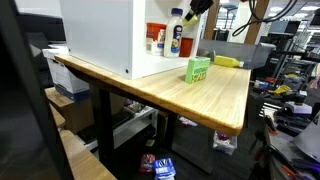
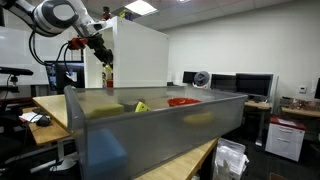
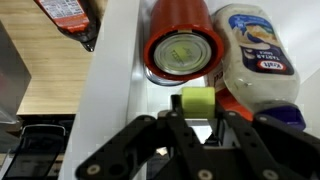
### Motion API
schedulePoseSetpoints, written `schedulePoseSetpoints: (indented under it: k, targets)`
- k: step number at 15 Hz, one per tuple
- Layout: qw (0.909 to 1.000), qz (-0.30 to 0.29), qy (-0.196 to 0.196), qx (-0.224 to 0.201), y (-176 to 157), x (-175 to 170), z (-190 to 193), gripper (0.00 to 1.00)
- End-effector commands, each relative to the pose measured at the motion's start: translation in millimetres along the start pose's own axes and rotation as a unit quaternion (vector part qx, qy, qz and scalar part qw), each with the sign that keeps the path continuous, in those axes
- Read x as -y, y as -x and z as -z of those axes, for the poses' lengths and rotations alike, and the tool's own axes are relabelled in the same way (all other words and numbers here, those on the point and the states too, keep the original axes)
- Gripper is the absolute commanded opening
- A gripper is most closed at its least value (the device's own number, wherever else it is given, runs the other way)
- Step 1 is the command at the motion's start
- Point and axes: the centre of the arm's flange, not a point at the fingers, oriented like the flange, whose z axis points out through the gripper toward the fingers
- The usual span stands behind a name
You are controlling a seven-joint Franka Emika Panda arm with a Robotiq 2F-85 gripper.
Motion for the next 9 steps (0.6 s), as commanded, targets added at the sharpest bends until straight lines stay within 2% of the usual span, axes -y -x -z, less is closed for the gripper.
schedulePoseSetpoints:
  k: [1,9]
  targets:
    - [0.9999,-0.004,0.008,-0.008,6,0,-16,0.07]
    - [0.9999,-0.001,0.012,0.009,15,-3,-29,0.07]
